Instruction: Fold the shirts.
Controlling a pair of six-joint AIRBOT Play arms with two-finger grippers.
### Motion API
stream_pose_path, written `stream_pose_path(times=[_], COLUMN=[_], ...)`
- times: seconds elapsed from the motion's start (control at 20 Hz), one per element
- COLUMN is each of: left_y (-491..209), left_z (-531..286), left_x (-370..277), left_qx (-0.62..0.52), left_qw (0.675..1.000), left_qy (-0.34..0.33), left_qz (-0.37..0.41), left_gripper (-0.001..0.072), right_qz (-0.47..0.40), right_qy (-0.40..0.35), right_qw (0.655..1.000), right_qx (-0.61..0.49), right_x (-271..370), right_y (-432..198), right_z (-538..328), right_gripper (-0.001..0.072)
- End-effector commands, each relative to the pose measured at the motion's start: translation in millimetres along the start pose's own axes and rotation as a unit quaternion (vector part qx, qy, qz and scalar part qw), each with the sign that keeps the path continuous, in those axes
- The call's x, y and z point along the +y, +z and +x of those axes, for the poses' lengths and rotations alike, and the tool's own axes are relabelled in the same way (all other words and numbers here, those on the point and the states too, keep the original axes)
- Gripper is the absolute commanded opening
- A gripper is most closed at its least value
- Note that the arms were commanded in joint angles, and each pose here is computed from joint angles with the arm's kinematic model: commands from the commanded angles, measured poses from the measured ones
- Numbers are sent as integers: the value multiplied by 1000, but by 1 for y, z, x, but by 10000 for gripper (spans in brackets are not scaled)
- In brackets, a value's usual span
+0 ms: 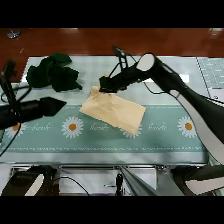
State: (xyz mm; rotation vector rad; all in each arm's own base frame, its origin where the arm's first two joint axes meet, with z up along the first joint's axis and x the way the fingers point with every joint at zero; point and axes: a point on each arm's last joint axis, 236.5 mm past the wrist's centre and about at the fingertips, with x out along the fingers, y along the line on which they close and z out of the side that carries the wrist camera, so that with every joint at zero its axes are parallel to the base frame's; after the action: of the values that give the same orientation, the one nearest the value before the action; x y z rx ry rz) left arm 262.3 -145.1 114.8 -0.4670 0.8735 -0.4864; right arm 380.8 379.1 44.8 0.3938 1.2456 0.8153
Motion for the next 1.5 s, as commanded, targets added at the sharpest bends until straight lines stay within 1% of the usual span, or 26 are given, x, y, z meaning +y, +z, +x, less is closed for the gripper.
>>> stream_pose_path(times=[0.0,0.05,0.1,0.25,0.35,0.4,0.45,0.55,0.6,0.65,0.7,0.8,0.85,0.95,1.0,1.2,1.3,1.45], left_y=[-41,-44,-44,-37,-35,-35,-36,-35,-35,-35,-35,-34,-33,-31,-28,-26,-26,-26], left_z=[5,7,8,8,8,8,8,8,8,8,8,8,8,8,8,12,13,13], left_x=[17,20,20,21,22,22,21,21,21,21,22,22,22,22,23,27,27,27], left_qx=[6,10,11,-4,-7,-6,-6,-7,-7,-7,-7,-9,-11,-17,-21,-22,-20,-20], left_qw=[1000,999,999,999,999,999,999,999,999,999,999,999,999,999,999,999,999,999], left_qy=[5,7,7,9,9,9,9,9,9,9,9,9,10,10,11,15,15,15], left_qz=[-27,-33,-34,-33,-33,-33,-33,-33,-33,-33,-33,-33,-33,-33,-33,-39,-40,-40], left_gripper=[23,23,23,23,23,23,23,23,23,23,23,23,23,23,23,23,23,23], right_qz=[9,13,18,28,37,31,23,29,50,93,136,248,301,379,386,360,347,324], right_qy=[7,6,9,11,5,-10,-47,-189,-250,-293,-309,-290,-261,-165,-136,-84,-59,-35], right_qw=[1000,1000,1000,1000,999,999,999,981,966,950,937,911,898,884,888,925,935,945], right_qx=[22,20,17,-3,-9,-9,-10,-17,-31,-60,-94,-157,-185,-218,-209,-88,-27,9], right_x=[7,6,6,-1,-19,-32,-52,-114,-144,-173,-196,-231,-240,-236,-231,-207,-195,-177], right_y=[-1,0,1,21,34,34,29,2,-17,-39,-62,-119,-141,-168,-175,-187,-189,-172], right_z=[49,57,59,23,-46,-86,-128,-217,-251,-275,-282,-257,-233,-170,-148,-86,-63,-32], right_gripper=[57,377,627,627,626,624,623,623,623,623,622,622,622,622,621,622,622,621])
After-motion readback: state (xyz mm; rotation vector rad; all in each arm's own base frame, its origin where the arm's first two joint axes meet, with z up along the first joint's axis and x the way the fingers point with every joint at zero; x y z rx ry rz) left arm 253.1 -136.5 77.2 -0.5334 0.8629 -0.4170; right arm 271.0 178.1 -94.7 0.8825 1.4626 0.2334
